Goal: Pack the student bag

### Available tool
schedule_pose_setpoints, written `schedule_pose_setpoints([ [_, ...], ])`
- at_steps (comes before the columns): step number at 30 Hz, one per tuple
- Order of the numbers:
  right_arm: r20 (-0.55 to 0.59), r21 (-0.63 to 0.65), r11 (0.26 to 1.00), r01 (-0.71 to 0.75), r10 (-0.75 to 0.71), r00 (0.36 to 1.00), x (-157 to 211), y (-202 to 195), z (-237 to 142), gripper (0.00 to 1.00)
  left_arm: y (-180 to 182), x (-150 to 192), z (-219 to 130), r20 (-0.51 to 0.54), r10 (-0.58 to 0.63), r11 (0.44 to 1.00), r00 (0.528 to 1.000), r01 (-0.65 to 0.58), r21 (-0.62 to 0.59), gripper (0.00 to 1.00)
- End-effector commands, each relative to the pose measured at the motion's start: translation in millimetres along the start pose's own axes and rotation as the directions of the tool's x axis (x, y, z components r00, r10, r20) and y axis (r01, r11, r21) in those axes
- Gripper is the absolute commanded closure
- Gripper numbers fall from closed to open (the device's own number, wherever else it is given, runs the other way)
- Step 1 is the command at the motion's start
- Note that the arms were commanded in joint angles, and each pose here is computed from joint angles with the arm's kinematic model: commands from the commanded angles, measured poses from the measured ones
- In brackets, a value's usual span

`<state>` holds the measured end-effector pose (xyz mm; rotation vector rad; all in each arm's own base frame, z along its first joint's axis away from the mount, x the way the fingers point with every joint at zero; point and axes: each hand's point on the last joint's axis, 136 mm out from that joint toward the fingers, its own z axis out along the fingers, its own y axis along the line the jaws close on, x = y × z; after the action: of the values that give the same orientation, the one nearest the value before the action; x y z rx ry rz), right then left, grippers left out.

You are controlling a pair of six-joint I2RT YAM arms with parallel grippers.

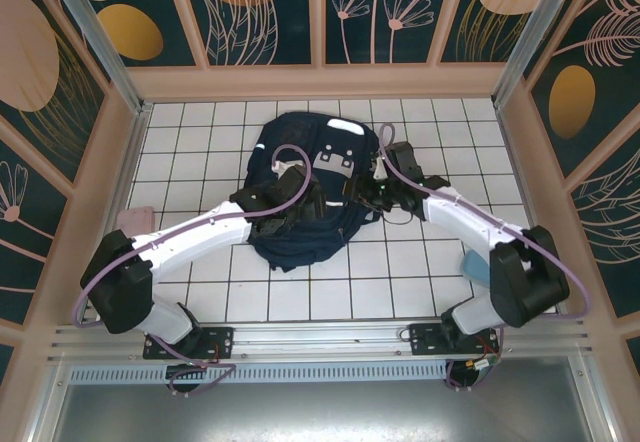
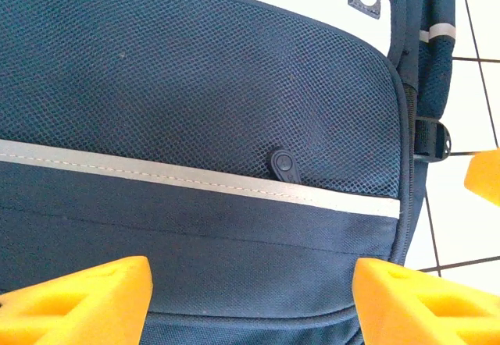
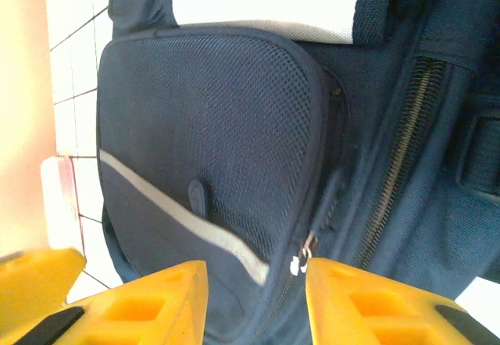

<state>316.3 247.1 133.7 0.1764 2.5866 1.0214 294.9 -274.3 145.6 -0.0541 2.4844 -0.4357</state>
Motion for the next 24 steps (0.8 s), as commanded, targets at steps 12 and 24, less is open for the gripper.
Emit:
schedule_pose_setpoints([
  [12, -0.105, 0.016, 0.978, -0.209, 0.209, 0.972, 36, 4, 29, 0.64, 1, 2, -8, -0.002, -0.03, 0.999, 1.0, 0.03, 0.016, 0.31],
  [24, -0.088, -0.07, 0.979, -0.19, 0.184, 0.979, 23, 25, 36, 0.9, -3, 8, -14, -0.029, -0.063, 0.996, 0.998, 0.065, 0.058, 0.37],
])
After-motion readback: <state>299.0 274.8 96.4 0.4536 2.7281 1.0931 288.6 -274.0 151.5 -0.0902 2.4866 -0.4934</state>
